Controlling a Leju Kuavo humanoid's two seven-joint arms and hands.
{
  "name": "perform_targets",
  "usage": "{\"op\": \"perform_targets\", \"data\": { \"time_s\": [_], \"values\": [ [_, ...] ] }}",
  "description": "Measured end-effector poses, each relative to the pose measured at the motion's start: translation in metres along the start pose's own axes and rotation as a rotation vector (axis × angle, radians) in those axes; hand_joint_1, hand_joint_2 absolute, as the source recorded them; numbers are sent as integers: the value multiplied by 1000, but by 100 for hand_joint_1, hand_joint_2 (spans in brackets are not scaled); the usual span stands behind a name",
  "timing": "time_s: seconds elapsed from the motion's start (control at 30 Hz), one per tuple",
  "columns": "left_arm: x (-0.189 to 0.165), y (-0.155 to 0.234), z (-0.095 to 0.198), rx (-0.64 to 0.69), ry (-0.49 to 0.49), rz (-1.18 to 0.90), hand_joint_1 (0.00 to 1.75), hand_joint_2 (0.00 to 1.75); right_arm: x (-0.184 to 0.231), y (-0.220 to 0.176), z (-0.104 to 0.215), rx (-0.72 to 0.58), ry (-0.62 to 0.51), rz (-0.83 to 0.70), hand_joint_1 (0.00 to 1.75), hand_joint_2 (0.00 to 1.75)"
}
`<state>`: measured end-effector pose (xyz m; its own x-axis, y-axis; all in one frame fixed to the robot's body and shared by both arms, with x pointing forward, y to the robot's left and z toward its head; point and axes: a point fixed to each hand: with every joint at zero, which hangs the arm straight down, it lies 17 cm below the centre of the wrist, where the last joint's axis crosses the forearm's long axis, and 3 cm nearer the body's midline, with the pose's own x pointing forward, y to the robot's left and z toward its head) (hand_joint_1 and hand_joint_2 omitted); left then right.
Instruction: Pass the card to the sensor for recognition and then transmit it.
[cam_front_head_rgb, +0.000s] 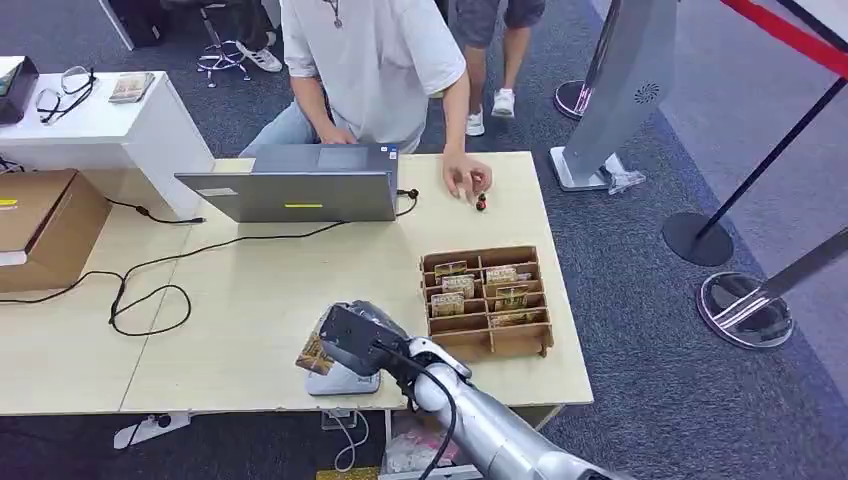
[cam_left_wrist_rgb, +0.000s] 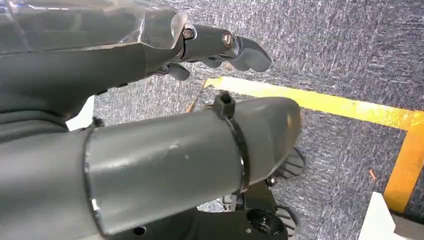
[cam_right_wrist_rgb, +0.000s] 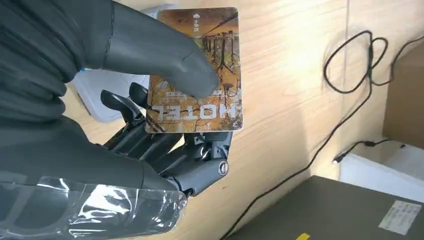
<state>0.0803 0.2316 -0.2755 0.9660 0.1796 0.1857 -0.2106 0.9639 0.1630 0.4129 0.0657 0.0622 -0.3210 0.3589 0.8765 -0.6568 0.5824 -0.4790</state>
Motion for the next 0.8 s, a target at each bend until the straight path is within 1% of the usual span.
{"op": "perform_targets", "data": {
  "time_s": [0.8],
  "values": [
    [0, 0, 0, -8, -1, -7, 0, 0, -32, 4, 2, 0, 96, 223, 175, 175]
  ]
}}
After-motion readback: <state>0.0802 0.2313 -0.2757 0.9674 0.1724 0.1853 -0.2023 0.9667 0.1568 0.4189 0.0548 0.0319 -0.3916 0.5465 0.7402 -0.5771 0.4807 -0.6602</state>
